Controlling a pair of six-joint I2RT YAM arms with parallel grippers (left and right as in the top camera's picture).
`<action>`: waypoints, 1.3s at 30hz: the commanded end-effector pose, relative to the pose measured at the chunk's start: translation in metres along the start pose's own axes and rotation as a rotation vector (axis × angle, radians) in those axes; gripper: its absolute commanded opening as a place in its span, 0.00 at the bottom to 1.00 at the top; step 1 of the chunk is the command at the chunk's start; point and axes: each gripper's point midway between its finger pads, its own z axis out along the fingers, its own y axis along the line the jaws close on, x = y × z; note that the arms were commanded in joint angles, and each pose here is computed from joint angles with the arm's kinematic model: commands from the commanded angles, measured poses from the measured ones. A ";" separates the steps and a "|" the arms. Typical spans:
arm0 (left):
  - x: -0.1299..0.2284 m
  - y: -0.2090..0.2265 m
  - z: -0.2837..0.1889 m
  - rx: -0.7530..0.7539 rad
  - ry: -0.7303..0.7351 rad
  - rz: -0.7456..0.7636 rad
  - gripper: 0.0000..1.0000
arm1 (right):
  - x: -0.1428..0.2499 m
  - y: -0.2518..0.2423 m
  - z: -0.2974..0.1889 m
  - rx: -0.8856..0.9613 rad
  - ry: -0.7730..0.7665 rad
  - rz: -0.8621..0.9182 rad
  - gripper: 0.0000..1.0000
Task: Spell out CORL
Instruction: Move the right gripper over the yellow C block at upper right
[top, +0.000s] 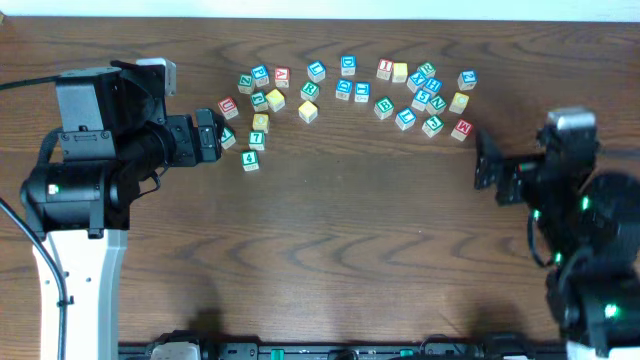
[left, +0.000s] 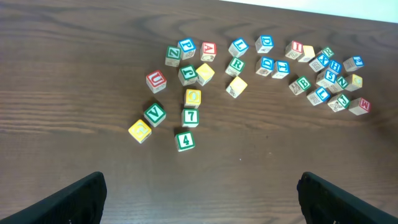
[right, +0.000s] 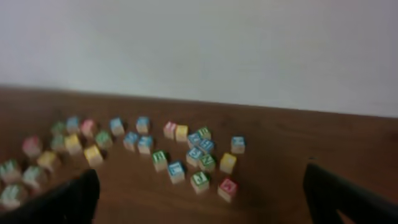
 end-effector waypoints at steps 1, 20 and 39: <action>-0.005 -0.005 -0.005 0.016 -0.015 0.009 0.96 | -0.022 -0.003 0.014 0.000 0.060 -0.039 0.99; -0.005 -0.005 -0.005 0.016 -0.015 0.009 0.97 | -0.013 -0.032 0.129 -0.141 0.468 0.078 0.99; -0.005 -0.005 -0.005 0.016 -0.015 0.009 0.96 | 0.094 -0.076 0.227 0.072 0.693 0.279 0.85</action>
